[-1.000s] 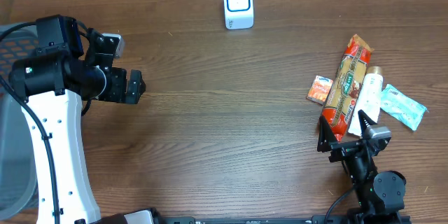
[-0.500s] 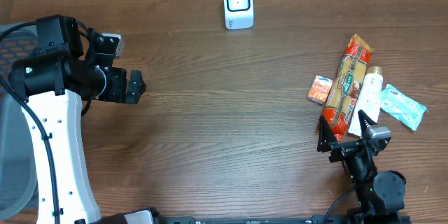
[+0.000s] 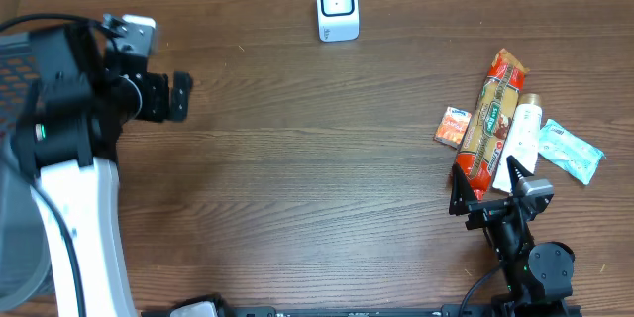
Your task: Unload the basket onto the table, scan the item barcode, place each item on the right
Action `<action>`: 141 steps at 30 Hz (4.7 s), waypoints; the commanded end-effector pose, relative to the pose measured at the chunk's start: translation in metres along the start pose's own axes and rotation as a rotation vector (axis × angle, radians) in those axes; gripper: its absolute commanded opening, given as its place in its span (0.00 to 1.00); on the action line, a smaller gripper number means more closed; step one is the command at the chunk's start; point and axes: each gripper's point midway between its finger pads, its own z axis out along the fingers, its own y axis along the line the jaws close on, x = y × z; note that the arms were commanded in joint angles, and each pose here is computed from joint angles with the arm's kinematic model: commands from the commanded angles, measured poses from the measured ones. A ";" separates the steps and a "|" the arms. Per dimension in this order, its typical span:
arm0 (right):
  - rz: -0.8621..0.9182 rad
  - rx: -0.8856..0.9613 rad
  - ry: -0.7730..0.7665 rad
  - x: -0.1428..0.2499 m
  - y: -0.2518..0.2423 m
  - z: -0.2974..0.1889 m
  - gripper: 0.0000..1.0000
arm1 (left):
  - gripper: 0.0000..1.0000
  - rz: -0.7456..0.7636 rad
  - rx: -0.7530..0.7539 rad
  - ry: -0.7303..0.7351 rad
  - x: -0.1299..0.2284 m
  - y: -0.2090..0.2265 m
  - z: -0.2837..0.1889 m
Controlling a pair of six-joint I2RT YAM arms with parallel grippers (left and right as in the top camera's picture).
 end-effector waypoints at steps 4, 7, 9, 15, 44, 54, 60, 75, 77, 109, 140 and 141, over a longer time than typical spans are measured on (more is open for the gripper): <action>0.004 0.001 -0.005 0.001 -0.001 0.000 1.00 | 1.00 0.076 -0.090 -0.309 0.004 -0.011 -0.038; 0.004 0.001 -0.005 0.001 -0.001 0.000 1.00 | 1.00 0.105 -0.095 -0.319 0.036 -0.023 -0.038; 0.004 0.001 -0.005 0.001 -0.001 0.000 1.00 | 1.00 0.125 -0.102 -0.377 0.045 -0.031 -0.041; 0.004 0.001 -0.005 0.001 -0.001 0.000 1.00 | 1.00 0.218 -0.036 -0.635 0.065 -0.074 -0.055; 0.004 0.001 -0.005 0.002 -0.001 0.000 1.00 | 1.00 0.480 -0.024 -0.755 0.167 -0.124 0.007; 0.004 0.001 -0.005 0.002 -0.001 0.000 1.00 | 1.00 0.475 -0.014 -0.728 0.172 -0.124 0.012; 0.003 0.001 -0.005 0.002 -0.001 0.000 1.00 | 1.00 0.475 -0.014 -0.728 0.172 -0.124 0.012; 0.003 0.001 -0.005 0.002 -0.001 0.000 1.00 | 1.00 0.475 -0.014 -0.728 0.172 -0.124 0.012; 0.003 0.001 -0.005 0.002 -0.001 0.000 1.00 | 1.00 0.475 -0.015 -0.728 0.172 -0.124 0.012; 0.003 0.001 -0.005 0.002 -0.001 0.000 1.00 | 1.00 0.475 -0.014 -0.728 0.172 -0.124 0.012; 0.004 0.001 -0.005 0.002 -0.001 0.000 1.00 | 1.00 0.475 -0.014 -0.728 0.172 -0.124 0.012; 0.004 0.001 -0.005 0.002 -0.001 0.000 1.00 | 1.00 0.475 -0.014 -0.728 0.172 -0.124 0.012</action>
